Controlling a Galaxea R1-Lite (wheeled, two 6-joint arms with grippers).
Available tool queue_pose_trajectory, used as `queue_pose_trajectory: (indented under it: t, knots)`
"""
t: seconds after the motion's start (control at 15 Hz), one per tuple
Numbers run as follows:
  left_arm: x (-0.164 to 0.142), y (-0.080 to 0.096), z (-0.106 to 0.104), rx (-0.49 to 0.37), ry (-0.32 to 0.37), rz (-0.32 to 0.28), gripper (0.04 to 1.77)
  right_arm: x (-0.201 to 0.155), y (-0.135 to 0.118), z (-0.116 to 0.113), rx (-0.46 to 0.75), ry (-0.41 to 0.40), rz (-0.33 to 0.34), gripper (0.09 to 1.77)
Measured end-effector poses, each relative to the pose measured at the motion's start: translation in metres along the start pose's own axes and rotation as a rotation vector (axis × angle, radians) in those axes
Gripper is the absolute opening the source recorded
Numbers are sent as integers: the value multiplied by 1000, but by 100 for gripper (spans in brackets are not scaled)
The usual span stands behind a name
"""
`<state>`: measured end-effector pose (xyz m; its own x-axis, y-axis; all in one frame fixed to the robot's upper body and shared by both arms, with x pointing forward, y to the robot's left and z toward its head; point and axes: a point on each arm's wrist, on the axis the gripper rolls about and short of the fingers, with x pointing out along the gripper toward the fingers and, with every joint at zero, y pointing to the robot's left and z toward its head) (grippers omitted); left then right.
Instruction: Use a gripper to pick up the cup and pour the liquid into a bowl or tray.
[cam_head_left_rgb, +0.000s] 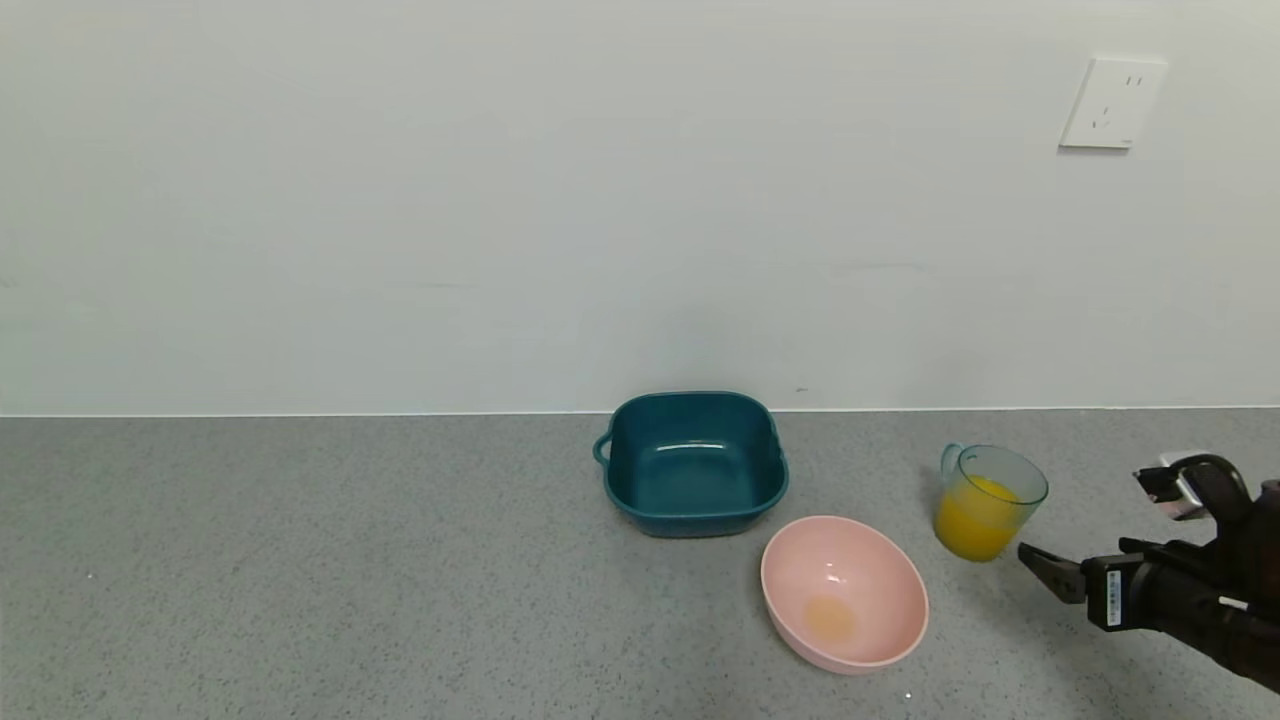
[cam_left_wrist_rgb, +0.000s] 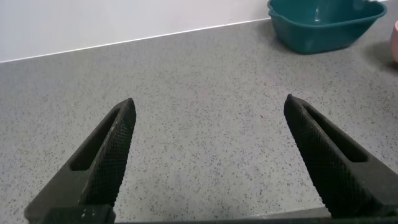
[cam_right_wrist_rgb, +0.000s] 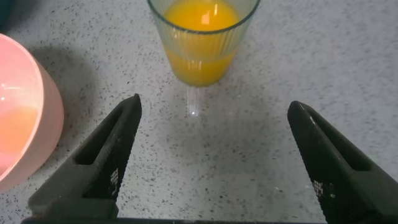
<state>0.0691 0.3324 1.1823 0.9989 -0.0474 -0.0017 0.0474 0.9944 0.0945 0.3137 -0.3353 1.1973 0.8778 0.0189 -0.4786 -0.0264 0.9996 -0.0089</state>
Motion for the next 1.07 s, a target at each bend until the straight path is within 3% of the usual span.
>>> queue_pose_trajectory:
  t: [0.27, 0.67, 1.07]
  knots:
    - [0, 0, 0, 0, 0, 0, 172, 19, 11, -16, 43, 16, 11, 171]
    - [0, 0, 0, 0, 0, 0, 172, 50, 22, -29, 70, -137, -2, 171]
    - [0, 0, 0, 0, 0, 0, 172, 70, 22, -51, 77, -55, -28, 171]
